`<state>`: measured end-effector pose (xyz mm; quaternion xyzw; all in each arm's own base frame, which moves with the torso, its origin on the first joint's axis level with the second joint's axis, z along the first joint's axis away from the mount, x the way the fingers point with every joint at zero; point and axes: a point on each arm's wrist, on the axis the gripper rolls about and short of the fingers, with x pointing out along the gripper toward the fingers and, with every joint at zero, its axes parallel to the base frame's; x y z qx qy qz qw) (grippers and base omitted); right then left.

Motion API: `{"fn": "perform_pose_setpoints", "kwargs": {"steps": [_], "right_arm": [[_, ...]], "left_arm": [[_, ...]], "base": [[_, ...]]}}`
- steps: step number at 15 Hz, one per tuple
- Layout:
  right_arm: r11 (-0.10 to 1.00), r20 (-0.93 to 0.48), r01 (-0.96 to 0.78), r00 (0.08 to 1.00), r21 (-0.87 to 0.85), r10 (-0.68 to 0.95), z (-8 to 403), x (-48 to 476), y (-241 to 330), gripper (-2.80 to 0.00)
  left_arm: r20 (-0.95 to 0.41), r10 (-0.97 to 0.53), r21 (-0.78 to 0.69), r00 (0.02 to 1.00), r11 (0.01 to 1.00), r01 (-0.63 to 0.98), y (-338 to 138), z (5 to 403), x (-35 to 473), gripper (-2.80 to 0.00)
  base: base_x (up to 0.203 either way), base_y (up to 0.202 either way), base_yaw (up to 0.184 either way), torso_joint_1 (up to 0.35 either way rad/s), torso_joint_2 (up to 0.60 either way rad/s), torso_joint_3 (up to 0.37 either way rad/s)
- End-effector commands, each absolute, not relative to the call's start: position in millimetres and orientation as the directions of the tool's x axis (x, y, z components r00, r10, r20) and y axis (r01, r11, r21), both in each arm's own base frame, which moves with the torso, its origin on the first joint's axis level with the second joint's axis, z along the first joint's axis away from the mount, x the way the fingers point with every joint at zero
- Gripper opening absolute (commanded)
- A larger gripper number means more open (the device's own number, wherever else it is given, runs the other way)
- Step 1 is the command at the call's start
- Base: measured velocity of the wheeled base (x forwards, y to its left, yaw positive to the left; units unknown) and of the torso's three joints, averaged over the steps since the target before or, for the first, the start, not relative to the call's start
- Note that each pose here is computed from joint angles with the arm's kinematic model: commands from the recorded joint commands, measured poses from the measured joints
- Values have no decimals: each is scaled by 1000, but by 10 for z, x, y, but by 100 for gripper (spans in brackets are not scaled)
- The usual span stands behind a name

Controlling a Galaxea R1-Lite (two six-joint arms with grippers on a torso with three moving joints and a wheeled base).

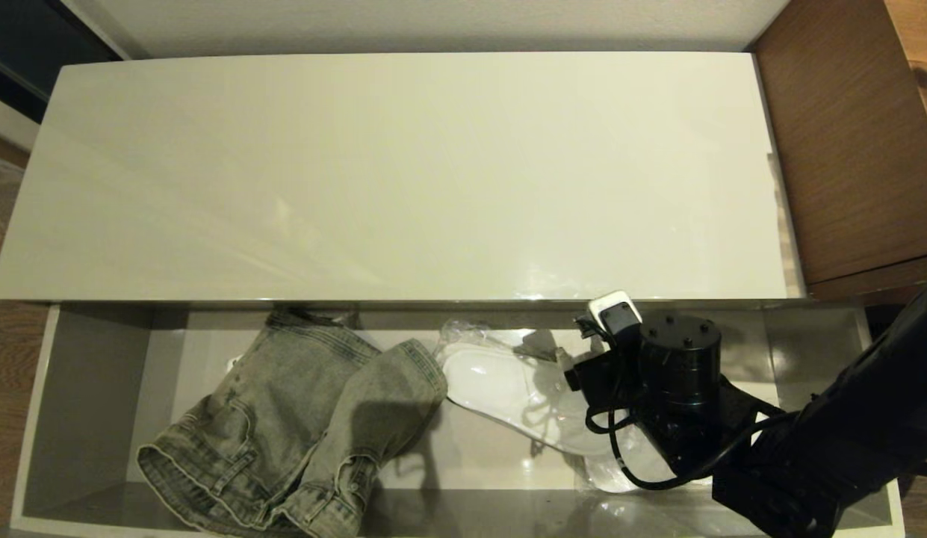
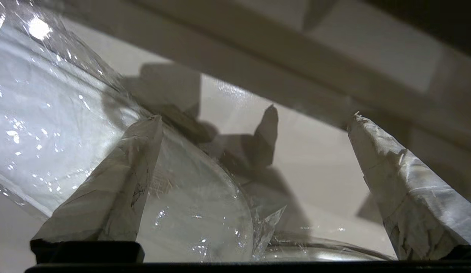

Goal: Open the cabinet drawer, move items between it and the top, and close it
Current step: Take out the disposable slippers from the drawer

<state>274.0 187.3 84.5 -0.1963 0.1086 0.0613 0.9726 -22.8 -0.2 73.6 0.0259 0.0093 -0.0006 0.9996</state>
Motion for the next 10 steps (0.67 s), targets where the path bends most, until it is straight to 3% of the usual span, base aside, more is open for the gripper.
{"fn": "perform_pose_setpoints", "kwargs": {"steps": [1, 10], "right_arm": [[918, -226, -159, 971, -364, 78, 875, 2721, 1868, 0], [909, -272, -177, 959, -377, 74, 730, 2613, 1869, 0]], "left_arm": [[-20, 2, 52, 1000, 999, 0, -2, 736, -227, -280], [-21, 1, 52, 1000, 999, 0, -2, 737, -226, -280]], "base": [[0, 0, 0, 0, 0, 0], [0, 0, 0, 0, 0, 0]]}}
